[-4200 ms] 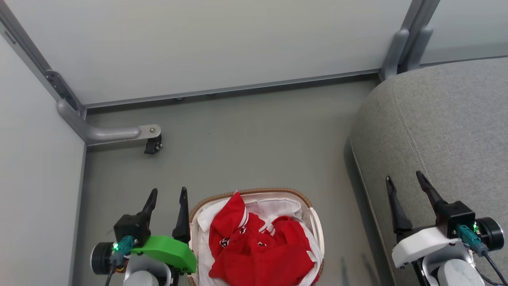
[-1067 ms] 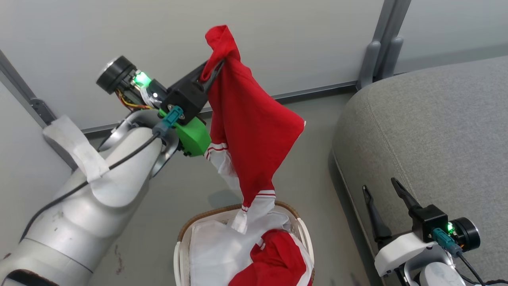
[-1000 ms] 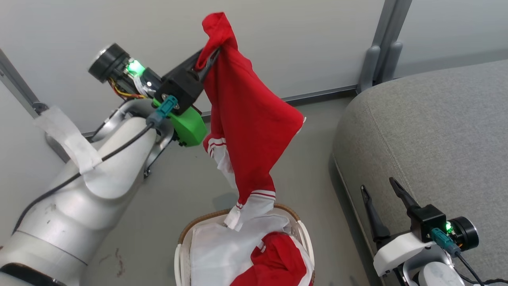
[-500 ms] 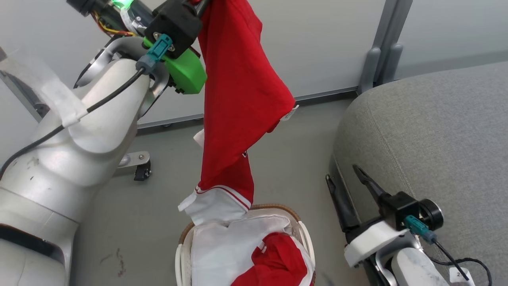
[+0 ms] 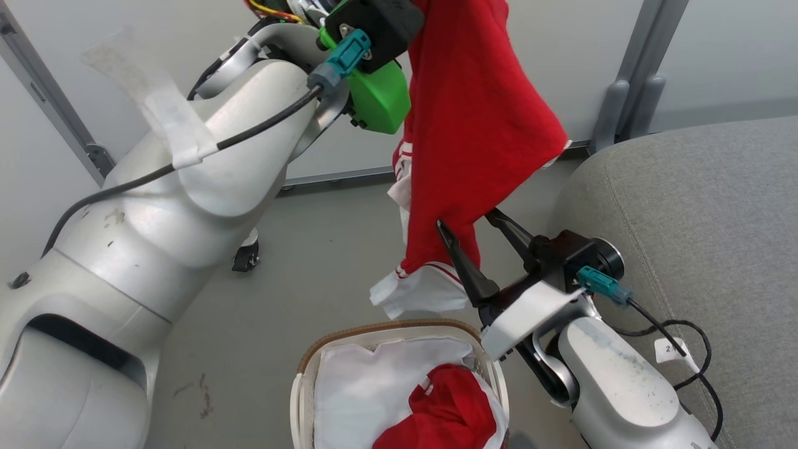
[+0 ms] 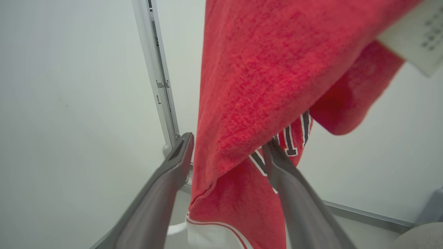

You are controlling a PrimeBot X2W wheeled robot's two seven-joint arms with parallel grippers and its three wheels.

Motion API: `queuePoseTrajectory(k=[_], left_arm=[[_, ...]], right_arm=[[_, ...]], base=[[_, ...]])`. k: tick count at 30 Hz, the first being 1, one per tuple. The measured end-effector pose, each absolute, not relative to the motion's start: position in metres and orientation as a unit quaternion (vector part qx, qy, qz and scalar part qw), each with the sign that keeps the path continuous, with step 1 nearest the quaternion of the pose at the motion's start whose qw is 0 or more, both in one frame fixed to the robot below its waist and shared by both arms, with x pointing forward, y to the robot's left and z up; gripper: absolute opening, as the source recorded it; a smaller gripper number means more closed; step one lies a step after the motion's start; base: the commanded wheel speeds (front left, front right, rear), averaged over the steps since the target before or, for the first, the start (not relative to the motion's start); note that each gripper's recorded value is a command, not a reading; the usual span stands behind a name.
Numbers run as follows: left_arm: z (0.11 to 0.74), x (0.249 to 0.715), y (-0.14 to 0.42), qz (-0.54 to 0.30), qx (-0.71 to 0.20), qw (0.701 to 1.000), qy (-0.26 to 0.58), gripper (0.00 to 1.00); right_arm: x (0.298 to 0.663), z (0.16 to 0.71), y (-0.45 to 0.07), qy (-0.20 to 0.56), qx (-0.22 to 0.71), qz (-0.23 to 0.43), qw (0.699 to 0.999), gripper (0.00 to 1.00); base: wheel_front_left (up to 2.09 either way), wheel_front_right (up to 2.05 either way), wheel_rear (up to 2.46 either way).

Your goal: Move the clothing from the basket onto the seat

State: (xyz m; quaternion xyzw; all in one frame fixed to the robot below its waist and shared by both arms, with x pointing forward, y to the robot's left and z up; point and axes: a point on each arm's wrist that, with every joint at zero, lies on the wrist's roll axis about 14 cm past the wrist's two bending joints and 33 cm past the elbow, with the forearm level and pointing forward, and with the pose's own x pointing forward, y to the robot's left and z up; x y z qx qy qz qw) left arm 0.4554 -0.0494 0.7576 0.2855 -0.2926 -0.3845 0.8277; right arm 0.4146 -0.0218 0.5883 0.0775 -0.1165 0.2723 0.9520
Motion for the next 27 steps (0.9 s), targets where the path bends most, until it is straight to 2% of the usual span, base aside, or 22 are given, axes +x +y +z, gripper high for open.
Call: queuePoseTrajectory(k=[5,6,7,8,9,10,25,26,27], left_arm=[[0.756,0.446,-0.058,-0.398,0.285,0.820,-0.295,0.00],[0.756,0.444,-0.060,-0.401,0.285,0.819,-0.296,0.00],[0.756,0.442,-0.061,-0.403,0.283,0.818,-0.296,0.00],[0.755,0.441,-0.061,-0.404,0.282,0.818,-0.296,0.00],[0.754,0.440,-0.061,-0.405,0.283,0.818,-0.295,0.00],[0.752,0.440,-0.061,-0.407,0.282,0.818,-0.293,0.00],[0.716,0.447,-0.036,-0.396,0.219,0.859,-0.240,0.00],[0.713,0.447,-0.034,-0.396,0.202,0.864,-0.236,0.16],[0.710,0.447,-0.032,-0.395,0.186,0.870,-0.231,0.43]], right_arm=[[0.424,0.596,-0.009,-0.120,0.063,0.291,0.947,1.00],[0.426,0.597,-0.007,-0.121,0.058,0.293,0.947,0.48],[0.427,0.599,-0.006,-0.123,0.055,0.295,0.946,0.33],[0.429,0.600,-0.005,-0.125,0.054,0.296,0.946,0.14],[0.430,0.601,-0.004,-0.124,0.053,0.296,0.946,0.05],[0.430,0.600,-0.004,-0.124,0.052,0.297,0.945,0.00],[0.426,0.613,-0.007,-0.145,0.052,0.293,0.944,0.00],[0.426,0.615,-0.009,-0.148,0.053,0.290,0.944,0.00],[0.427,0.616,-0.010,-0.149,0.054,0.289,0.944,0.00]], base=[[0.00,0.00,0.00],[0.00,0.00,0.00],[0.00,0.00,0.00],[0.00,0.00,0.00],[0.00,0.00,0.00],[0.00,0.00,0.00],[0.00,0.00,0.00],[0.00,0.00,0.00],[0.00,0.00,0.00]])
